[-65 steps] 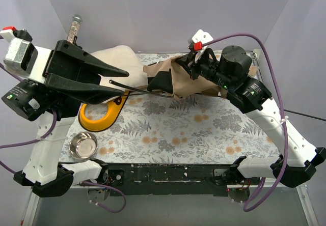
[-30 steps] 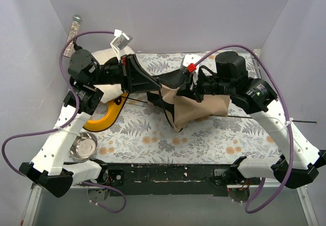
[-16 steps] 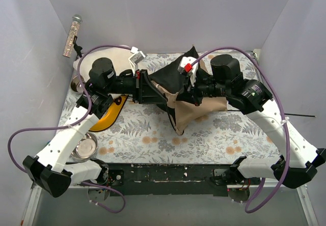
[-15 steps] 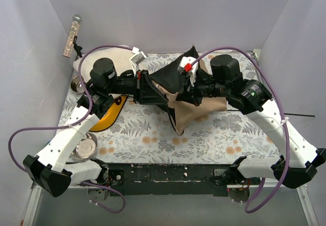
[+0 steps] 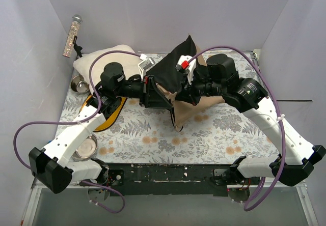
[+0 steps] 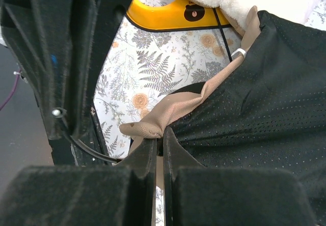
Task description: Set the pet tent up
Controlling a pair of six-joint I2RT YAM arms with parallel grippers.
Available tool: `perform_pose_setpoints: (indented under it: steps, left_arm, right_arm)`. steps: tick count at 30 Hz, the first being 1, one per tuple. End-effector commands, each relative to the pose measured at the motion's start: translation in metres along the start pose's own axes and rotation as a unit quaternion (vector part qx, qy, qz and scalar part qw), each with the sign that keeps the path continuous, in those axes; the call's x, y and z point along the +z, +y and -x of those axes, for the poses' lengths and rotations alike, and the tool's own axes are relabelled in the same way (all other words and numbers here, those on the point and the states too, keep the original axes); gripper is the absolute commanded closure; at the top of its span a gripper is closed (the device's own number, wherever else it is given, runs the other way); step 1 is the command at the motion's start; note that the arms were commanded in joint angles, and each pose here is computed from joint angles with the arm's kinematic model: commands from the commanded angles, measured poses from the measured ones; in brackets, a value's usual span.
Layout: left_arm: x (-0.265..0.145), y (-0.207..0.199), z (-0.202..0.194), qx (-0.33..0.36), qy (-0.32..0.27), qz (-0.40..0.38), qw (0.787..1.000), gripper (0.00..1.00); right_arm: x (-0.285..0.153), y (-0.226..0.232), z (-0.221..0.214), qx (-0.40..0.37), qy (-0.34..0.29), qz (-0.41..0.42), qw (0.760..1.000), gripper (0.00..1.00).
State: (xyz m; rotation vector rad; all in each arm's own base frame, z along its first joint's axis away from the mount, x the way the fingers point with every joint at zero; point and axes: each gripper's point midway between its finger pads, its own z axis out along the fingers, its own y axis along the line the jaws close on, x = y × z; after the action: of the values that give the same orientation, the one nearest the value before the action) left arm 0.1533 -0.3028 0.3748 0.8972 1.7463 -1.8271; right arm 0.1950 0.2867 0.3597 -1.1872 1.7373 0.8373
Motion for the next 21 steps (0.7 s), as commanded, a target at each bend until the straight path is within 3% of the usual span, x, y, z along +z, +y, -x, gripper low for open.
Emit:
perform_pose_setpoints:
  steps: [1,9,21]
  left_arm:
    - [0.006,0.045,-0.055,-0.176,0.066,0.042,0.981,1.0]
    - [0.004,0.059,-0.078,-0.23,0.077,0.056,0.968,1.0]
    - [0.006,0.08,-0.09,-0.254,0.085,0.074,0.961,1.0]
  right_arm:
    - [-0.067,0.015,0.154,-0.112,-0.266,-0.02,0.957,0.99]
    - [-0.079,0.018,0.164,-0.11,-0.284,-0.025,0.952,0.99]
    - [-0.087,0.022,0.164,-0.101,-0.297,-0.026,0.949,0.99]
